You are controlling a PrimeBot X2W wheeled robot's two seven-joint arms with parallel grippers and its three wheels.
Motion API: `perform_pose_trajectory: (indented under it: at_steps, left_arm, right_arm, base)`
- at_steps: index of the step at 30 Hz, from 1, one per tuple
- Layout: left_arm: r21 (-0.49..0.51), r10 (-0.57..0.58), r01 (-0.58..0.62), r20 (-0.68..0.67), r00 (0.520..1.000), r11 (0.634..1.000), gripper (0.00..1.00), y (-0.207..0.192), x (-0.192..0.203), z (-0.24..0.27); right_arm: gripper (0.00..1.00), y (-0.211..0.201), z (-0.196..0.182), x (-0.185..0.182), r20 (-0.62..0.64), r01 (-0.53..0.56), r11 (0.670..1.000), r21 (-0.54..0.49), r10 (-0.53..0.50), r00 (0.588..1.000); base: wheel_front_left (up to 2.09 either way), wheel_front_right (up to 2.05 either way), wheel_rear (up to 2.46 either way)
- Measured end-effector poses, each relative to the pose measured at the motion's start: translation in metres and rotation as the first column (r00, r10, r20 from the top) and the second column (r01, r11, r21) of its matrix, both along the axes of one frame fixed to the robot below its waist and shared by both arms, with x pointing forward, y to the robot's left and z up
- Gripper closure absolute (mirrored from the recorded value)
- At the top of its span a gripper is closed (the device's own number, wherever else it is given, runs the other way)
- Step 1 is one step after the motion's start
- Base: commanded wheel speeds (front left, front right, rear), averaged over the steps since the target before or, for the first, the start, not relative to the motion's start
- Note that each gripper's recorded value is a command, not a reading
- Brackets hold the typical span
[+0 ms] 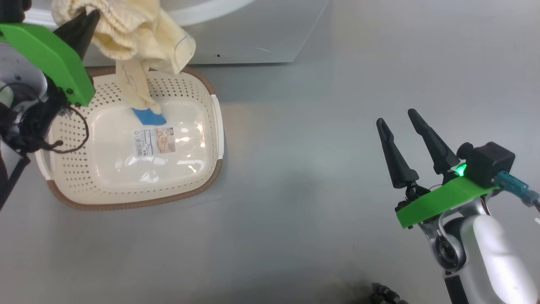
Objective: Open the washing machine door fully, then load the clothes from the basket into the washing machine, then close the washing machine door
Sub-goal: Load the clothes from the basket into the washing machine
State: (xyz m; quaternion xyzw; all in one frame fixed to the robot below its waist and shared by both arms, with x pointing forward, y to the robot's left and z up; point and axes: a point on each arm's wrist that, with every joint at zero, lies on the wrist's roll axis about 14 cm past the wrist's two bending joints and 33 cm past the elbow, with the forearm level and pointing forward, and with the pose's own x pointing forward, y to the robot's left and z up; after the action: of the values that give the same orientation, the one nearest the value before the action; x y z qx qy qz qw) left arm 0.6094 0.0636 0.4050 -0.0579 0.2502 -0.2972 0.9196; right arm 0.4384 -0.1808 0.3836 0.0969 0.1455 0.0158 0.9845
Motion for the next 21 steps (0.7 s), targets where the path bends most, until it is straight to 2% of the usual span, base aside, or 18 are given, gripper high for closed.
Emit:
perform_pose_trajectory:
  at_steps: [5,9,17,21]
  left_arm:
    - [0.029,-0.024,0.022,0.079,0.997,0.999,1.00,-0.012,0.020,0.036]
    - [0.039,0.002,-0.007,0.132,0.991,0.999,1.00,-0.014,0.044,0.053]
    - [0.054,0.053,-0.067,0.227,0.973,0.996,1.00,-0.022,0.092,0.056]
    - [-0.025,0.117,-0.115,0.344,0.932,0.993,1.00,-0.027,0.121,0.072]
  right_arm:
    - [0.00,-0.009,0.000,-0.008,0.002,0.036,0.999,0.013,-0.036,0.999]
    - [0.00,-0.016,-0.004,-0.017,-0.008,0.064,0.998,0.021,-0.064,0.998]
    - [0.00,-0.036,-0.013,-0.041,-0.046,0.144,0.989,0.023,-0.143,0.989]
    - [0.00,-0.048,-0.017,-0.053,-0.064,0.189,0.982,0.012,-0.188,0.980]
  base:
    - [0.00,0.00,0.00]
    - [0.00,0.00,0.00]
    - [0.00,0.00,0.00]
    - [0.00,0.00,0.00]
